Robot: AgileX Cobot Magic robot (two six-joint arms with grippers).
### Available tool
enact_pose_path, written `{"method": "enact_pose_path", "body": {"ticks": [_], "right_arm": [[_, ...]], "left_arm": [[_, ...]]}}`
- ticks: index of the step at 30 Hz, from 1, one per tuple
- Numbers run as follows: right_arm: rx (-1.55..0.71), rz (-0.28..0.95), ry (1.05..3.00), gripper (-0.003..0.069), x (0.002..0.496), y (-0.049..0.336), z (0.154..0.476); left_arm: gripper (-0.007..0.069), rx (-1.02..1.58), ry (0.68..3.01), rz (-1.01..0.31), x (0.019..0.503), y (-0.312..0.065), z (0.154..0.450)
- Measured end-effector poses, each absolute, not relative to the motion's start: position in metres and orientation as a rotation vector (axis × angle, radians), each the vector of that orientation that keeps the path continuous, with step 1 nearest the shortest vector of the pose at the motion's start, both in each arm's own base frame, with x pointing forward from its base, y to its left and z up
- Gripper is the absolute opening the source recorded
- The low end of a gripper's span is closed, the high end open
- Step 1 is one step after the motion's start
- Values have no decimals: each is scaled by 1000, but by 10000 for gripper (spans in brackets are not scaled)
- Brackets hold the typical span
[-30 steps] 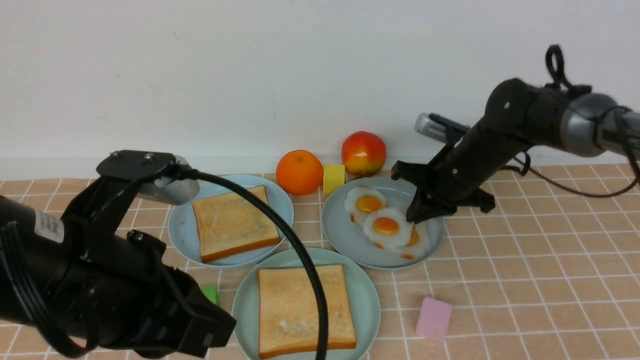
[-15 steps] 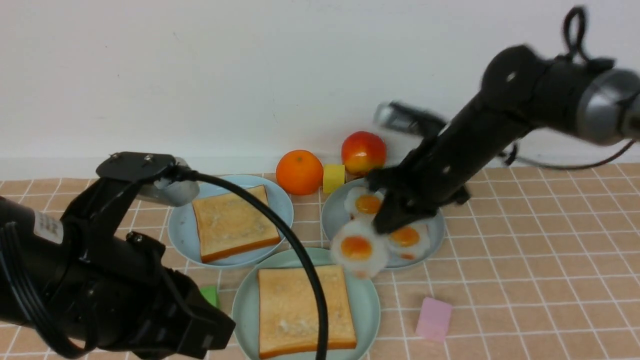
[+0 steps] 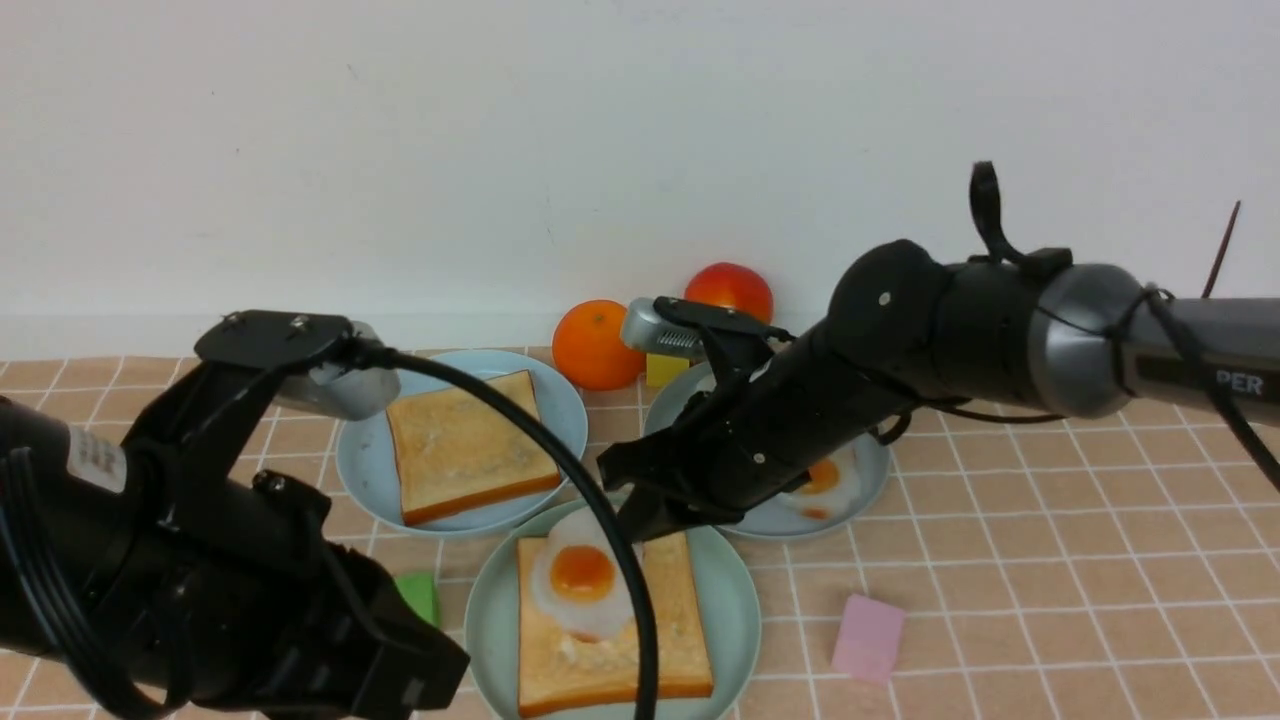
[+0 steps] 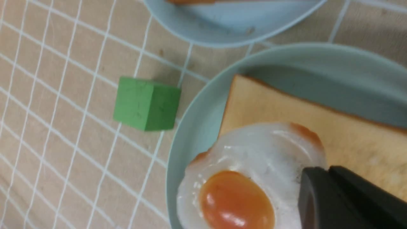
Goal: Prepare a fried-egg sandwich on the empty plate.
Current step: Use the right arm to place the fried egg on the slice of bread in the middle, then use the left arm to grab a slice of bread
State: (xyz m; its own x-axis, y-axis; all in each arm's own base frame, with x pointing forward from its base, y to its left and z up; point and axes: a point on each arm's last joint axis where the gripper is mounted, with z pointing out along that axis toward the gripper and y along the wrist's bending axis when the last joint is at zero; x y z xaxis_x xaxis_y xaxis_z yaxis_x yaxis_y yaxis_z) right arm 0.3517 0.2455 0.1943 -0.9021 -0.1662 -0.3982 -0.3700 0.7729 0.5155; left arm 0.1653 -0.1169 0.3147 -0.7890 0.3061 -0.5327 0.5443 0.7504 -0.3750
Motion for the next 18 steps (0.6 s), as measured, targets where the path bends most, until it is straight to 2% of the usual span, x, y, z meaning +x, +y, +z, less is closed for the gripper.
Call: {"method": "enact_pose_path", "body": {"ticks": [3, 7, 10, 14, 15, 17, 18], "right_arm": [[-407, 869, 2635, 170, 352, 246, 194], [-478, 888, 2659, 341, 346, 246, 197], [-591, 887, 2621, 407, 340, 244, 211], [-798, 879, 2445, 441, 322, 236, 264], [-818, 876, 2422, 441, 319, 235, 271], [-924, 830, 2292, 421, 298, 222, 315], [-937, 822, 2276, 411, 295, 220, 321]], "left_arm": [[12, 646, 2505, -730, 165, -117, 315], [18, 646, 2505, -730, 165, -117, 315], [20, 638, 2508, -732, 165, -117, 315], [23, 574, 2521, -717, 167, -116, 314], [24, 554, 2522, -709, 168, -115, 314], [29, 455, 2509, -657, 174, -112, 315], [31, 422, 2501, -641, 176, -111, 315]]}}
